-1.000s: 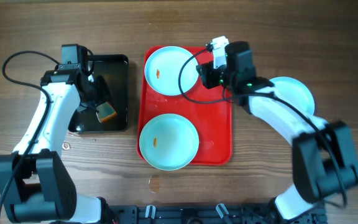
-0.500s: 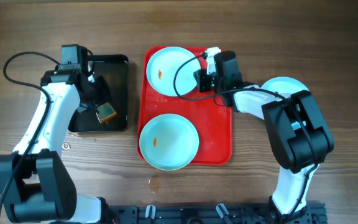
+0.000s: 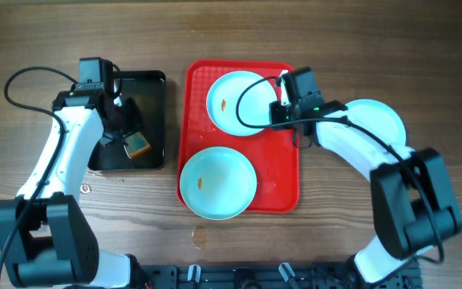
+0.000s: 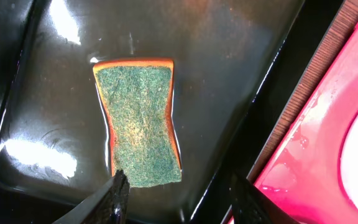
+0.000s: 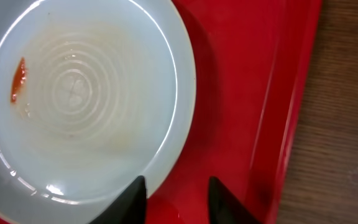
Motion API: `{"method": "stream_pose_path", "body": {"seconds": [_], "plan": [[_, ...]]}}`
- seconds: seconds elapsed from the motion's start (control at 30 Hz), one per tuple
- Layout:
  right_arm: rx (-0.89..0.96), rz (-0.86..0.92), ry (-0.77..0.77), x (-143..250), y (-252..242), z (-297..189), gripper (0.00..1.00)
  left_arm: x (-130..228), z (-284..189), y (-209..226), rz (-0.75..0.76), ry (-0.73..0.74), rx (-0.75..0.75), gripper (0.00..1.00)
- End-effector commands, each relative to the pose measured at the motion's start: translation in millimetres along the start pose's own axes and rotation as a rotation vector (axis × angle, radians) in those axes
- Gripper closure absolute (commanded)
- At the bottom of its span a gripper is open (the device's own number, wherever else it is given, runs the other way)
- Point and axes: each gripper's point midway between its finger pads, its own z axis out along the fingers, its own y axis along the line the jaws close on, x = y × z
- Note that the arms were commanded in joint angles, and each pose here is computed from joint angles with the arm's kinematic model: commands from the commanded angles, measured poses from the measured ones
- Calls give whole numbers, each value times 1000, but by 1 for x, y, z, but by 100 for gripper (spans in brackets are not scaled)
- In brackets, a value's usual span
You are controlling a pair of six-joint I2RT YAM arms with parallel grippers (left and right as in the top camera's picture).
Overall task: Clean dirty plates on tray and stack at the side
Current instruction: 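Grasp the top plate rim with the right gripper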
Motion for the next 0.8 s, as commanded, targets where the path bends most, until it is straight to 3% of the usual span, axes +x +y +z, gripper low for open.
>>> {"method": "stream_pose_path", "body": {"seconds": [0.0, 0.33, 0.47, 0.57, 0.77], "plan": [[21, -3, -36, -8, -2, -13, 60, -5, -8, -5, 8, -22, 25, 47], [-66, -59, 11, 2, 12, -9, 56, -6, -3, 8, 6, -36, -42, 45], [-62, -79, 30, 7, 11, -16, 55, -5, 11, 26, -31, -69, -125, 50], [-62, -117, 36, 6, 12, -27, 55, -1, 29, 30, -52, -84, -118, 62], [-76, -134, -13, -8, 17, -52, 54, 17, 67, 40, -55, -35, -137, 73]]}}
